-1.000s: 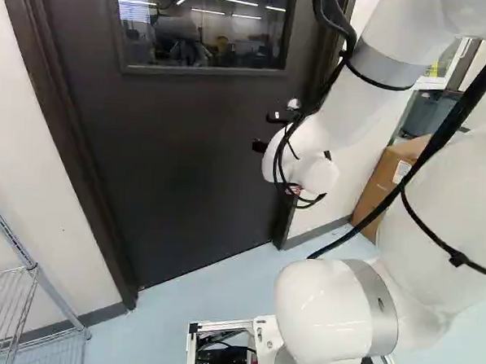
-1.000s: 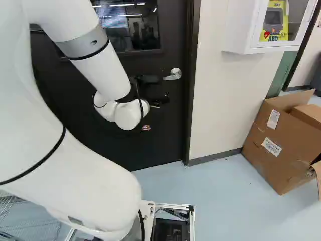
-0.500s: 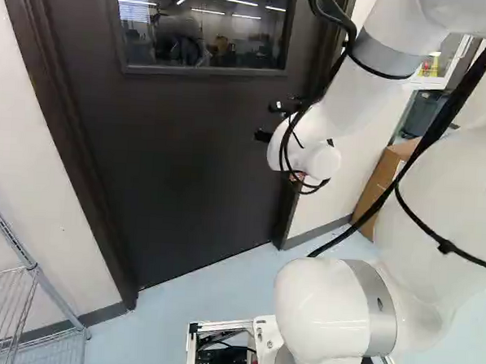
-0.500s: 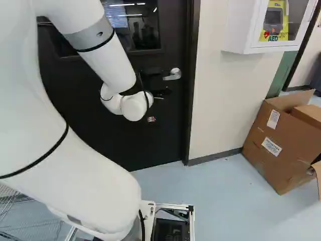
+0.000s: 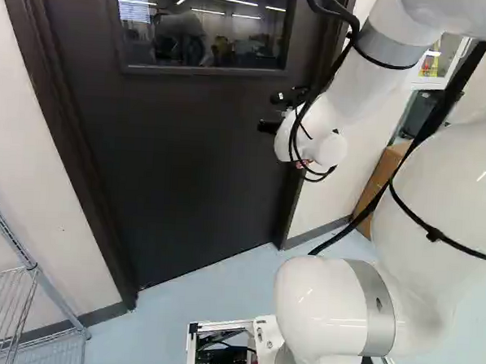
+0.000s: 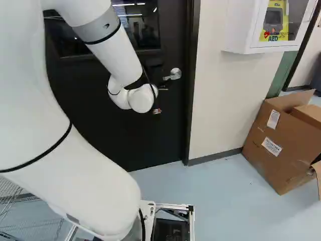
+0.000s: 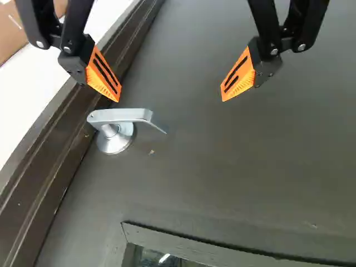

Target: Open the door and move inside

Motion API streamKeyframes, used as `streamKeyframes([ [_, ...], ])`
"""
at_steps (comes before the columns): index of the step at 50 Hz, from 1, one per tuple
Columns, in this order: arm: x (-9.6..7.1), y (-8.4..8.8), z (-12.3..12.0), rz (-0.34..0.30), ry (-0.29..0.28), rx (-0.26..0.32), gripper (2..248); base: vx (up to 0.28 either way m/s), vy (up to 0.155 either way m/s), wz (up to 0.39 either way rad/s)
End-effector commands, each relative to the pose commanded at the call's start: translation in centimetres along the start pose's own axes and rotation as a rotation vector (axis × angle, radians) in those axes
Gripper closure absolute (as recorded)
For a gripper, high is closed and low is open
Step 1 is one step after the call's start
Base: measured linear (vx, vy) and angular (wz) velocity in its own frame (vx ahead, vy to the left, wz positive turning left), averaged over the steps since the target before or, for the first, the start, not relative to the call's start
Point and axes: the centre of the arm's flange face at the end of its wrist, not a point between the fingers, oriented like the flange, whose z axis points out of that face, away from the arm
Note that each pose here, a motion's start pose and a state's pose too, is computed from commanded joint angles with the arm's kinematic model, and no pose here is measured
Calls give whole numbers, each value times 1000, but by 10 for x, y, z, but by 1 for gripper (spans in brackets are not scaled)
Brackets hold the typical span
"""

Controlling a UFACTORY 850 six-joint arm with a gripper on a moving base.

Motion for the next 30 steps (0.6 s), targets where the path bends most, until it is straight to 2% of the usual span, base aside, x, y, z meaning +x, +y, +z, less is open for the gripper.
streamKeyframes([
  [21,19,17,9,-90,37,43,3,0,0,0],
  [30,28,20,11,-131,53,71,3,0,0,0],
])
